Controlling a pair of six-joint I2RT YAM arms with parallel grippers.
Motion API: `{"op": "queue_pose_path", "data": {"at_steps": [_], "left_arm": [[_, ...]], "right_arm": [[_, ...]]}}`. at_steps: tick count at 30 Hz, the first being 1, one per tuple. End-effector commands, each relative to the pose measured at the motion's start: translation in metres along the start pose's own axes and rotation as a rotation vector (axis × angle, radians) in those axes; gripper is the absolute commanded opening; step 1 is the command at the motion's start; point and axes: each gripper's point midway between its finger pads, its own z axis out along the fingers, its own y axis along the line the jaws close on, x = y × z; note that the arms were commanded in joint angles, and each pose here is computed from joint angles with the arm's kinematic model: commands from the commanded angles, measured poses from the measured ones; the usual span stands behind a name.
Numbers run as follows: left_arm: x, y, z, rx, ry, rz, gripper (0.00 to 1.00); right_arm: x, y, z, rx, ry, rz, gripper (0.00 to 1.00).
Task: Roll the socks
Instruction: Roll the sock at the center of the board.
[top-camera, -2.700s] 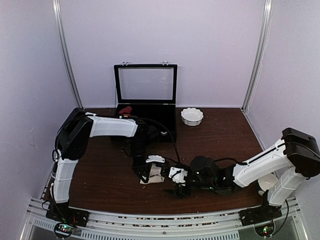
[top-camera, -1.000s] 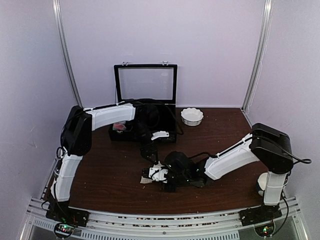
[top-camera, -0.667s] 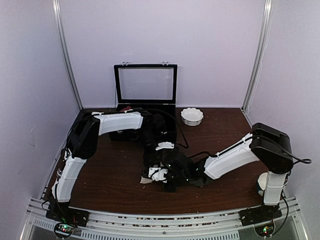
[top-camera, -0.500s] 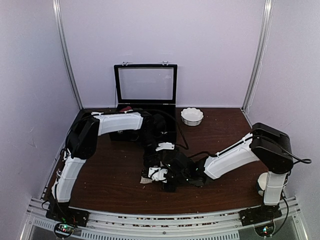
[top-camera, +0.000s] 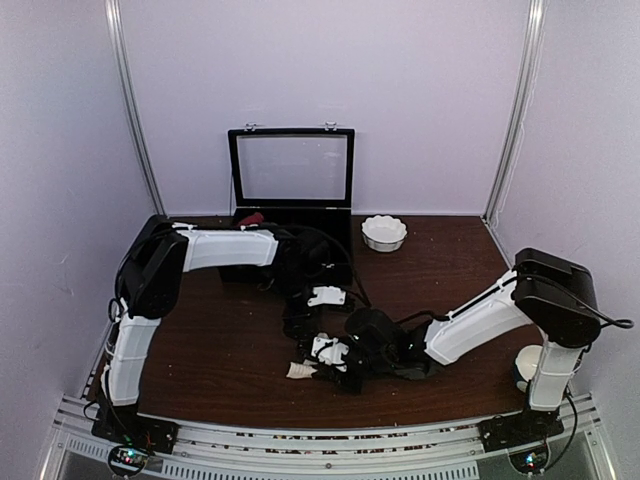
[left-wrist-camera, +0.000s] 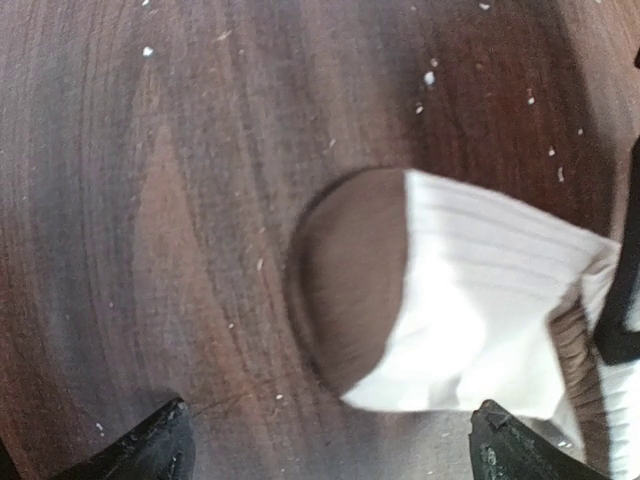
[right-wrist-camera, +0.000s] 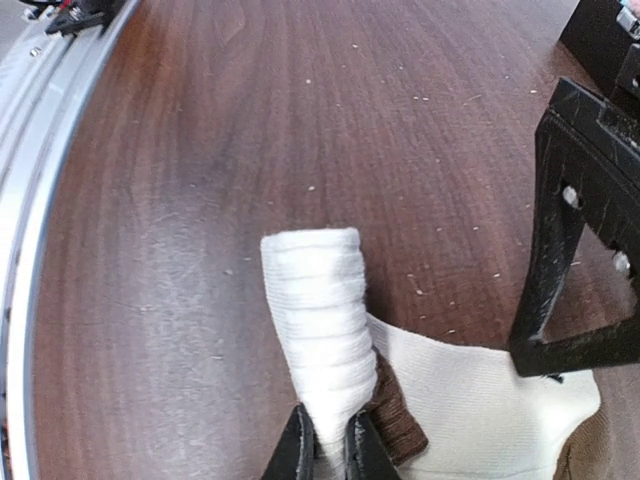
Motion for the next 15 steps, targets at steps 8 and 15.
{"op": "queue_pose_path", "data": {"at_steps": [8, 15], "left_arm": [[0.031, -0.005, 0.004, 0.035, 0.074, -0.105, 0.98], [-0.017, -0.008, -0.038, 0.105, -0.134, -0.166, 0.98]], "right_arm": [[0.057, 0.026, 0.000, -0.172, 0.154, 0.163, 0.00], [0.067, 0.020, 0.003, -0.143, 0.213, 0.080, 0.00]]}}
